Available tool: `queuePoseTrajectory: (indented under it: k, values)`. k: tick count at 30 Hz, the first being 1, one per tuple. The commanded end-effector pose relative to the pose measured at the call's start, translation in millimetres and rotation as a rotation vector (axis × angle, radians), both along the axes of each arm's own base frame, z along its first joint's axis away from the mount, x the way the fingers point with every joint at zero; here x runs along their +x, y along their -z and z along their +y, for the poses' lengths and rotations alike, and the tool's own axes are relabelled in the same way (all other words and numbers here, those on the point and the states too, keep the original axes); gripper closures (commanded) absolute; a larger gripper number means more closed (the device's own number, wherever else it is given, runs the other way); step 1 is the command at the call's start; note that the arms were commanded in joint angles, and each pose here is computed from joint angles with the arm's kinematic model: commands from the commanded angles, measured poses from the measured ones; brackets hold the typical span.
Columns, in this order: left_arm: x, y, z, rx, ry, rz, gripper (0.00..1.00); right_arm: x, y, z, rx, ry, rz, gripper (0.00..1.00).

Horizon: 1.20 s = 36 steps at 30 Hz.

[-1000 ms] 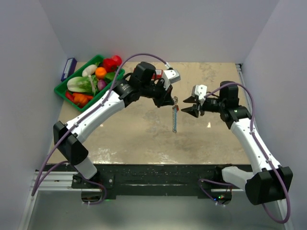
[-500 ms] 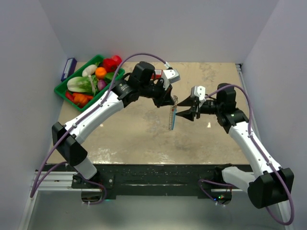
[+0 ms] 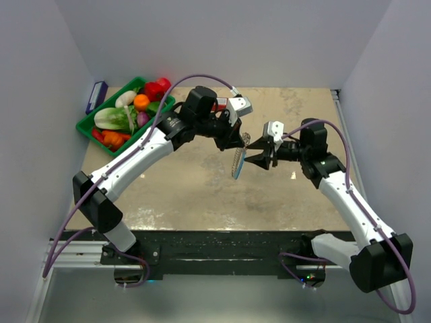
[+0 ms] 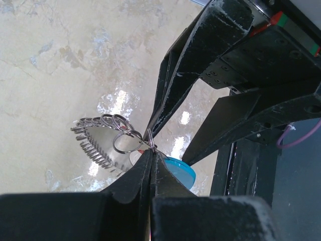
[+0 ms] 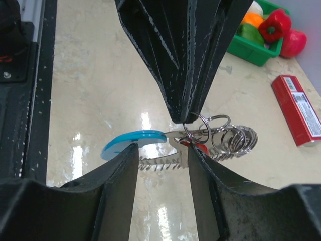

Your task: Remove the keys from the keyring

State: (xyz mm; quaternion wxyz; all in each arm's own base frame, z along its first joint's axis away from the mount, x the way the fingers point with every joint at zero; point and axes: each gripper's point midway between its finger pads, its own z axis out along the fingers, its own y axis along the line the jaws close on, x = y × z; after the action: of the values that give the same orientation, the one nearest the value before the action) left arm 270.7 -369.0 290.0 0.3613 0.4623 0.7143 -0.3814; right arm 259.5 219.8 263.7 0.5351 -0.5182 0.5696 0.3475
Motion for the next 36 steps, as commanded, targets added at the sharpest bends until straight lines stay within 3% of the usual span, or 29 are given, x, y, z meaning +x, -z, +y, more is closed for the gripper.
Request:
queuePoseTrajectory:
  k: [1,9,20,30,36]
  values:
    - [-6.5,-41.1,-2.4,-0.096,0.034,-0.090,1.00,7.7,-24.7,-8.3,-0.058,0.044,-0.108,0.54]
    - [-9.3,-35.6,-2.4,-0.091,0.041,-0.076,1.00,15.5,-60.6,-18.8,-0.106,0.102,-0.233,0.56]
    - [-10.6,-30.0,-5.9,-0.091,0.056,-0.050,1.00,21.5,-56.4,-3.9,-0.141,0.086,-0.270,0.59]
    - [-10.1,-25.7,-7.7,-0.087,0.059,-0.036,1.00,18.2,-49.4,1.7,-0.194,0.060,-0.296,0.74]
    - [-10.5,-27.6,-8.3,-0.090,0.061,-0.039,1.00,17.6,-43.1,2.2,-0.232,0.052,-0.310,0.75]
